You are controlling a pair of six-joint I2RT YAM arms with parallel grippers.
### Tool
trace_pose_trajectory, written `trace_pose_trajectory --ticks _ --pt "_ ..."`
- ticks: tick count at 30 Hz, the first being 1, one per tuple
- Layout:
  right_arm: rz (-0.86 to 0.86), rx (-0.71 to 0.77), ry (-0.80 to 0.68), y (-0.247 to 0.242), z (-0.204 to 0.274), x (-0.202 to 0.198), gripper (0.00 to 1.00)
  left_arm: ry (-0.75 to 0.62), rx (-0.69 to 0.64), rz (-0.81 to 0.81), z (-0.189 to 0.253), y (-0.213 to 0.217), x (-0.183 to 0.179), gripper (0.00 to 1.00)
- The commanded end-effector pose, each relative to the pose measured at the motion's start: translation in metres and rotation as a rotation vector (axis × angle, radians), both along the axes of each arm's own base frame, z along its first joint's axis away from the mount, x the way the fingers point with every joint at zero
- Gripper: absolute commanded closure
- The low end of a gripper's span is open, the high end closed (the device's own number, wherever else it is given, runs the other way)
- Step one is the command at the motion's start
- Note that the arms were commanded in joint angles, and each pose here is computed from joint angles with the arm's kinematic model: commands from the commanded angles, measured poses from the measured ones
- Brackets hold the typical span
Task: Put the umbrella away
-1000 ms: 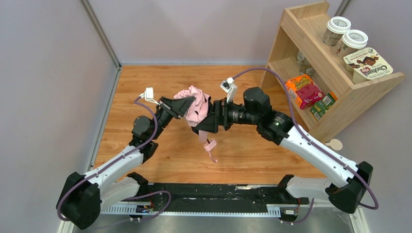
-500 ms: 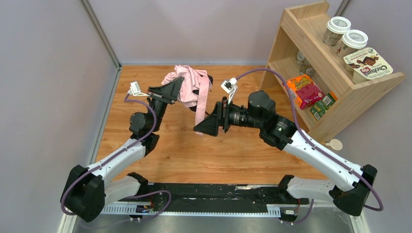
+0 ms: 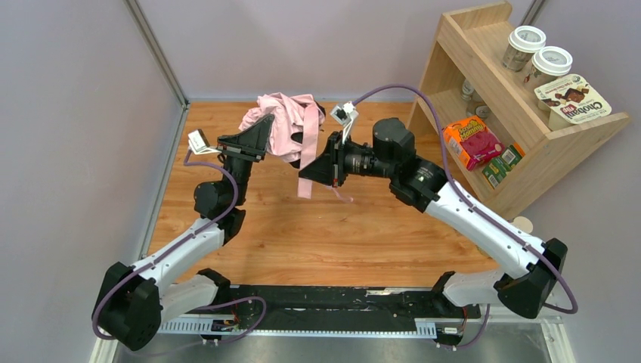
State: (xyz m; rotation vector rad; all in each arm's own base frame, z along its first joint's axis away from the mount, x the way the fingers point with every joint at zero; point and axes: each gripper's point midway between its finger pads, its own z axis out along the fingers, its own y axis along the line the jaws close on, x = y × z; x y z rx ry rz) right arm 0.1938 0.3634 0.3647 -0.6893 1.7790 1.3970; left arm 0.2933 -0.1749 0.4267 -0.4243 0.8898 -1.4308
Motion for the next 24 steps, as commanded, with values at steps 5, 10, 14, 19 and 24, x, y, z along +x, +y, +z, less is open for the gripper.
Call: trace_pose_trajectory --ticks 5,10,14,19,24 --pt "0.321 0.182 -0.024 0.009 0.132 -0.042 1.00 -0.185 -0.079 0.023 0.054 0.012 -0.018 1.00" --pt "0.321 -0.035 -0.056 0.021 0.075 -0.038 1.00 -0.230 -0.119 0.042 0.086 0.021 0.000 1.00" --pt "0.287 -0.136 -0.191 0.022 0.027 -0.024 1.00 -0.204 -0.252 -0.024 0.109 0.029 0.020 1.00" --pt "0.103 -0.176 -0.381 0.040 -0.006 0.016 1.00 -0.196 -0.492 -0.232 0.126 0.014 0.038 1.00" --pt "-0.202 -0.032 -0.450 0.049 0.007 0.072 1.00 -0.189 -0.531 -0.261 0.133 -0.007 0.022 1.00"
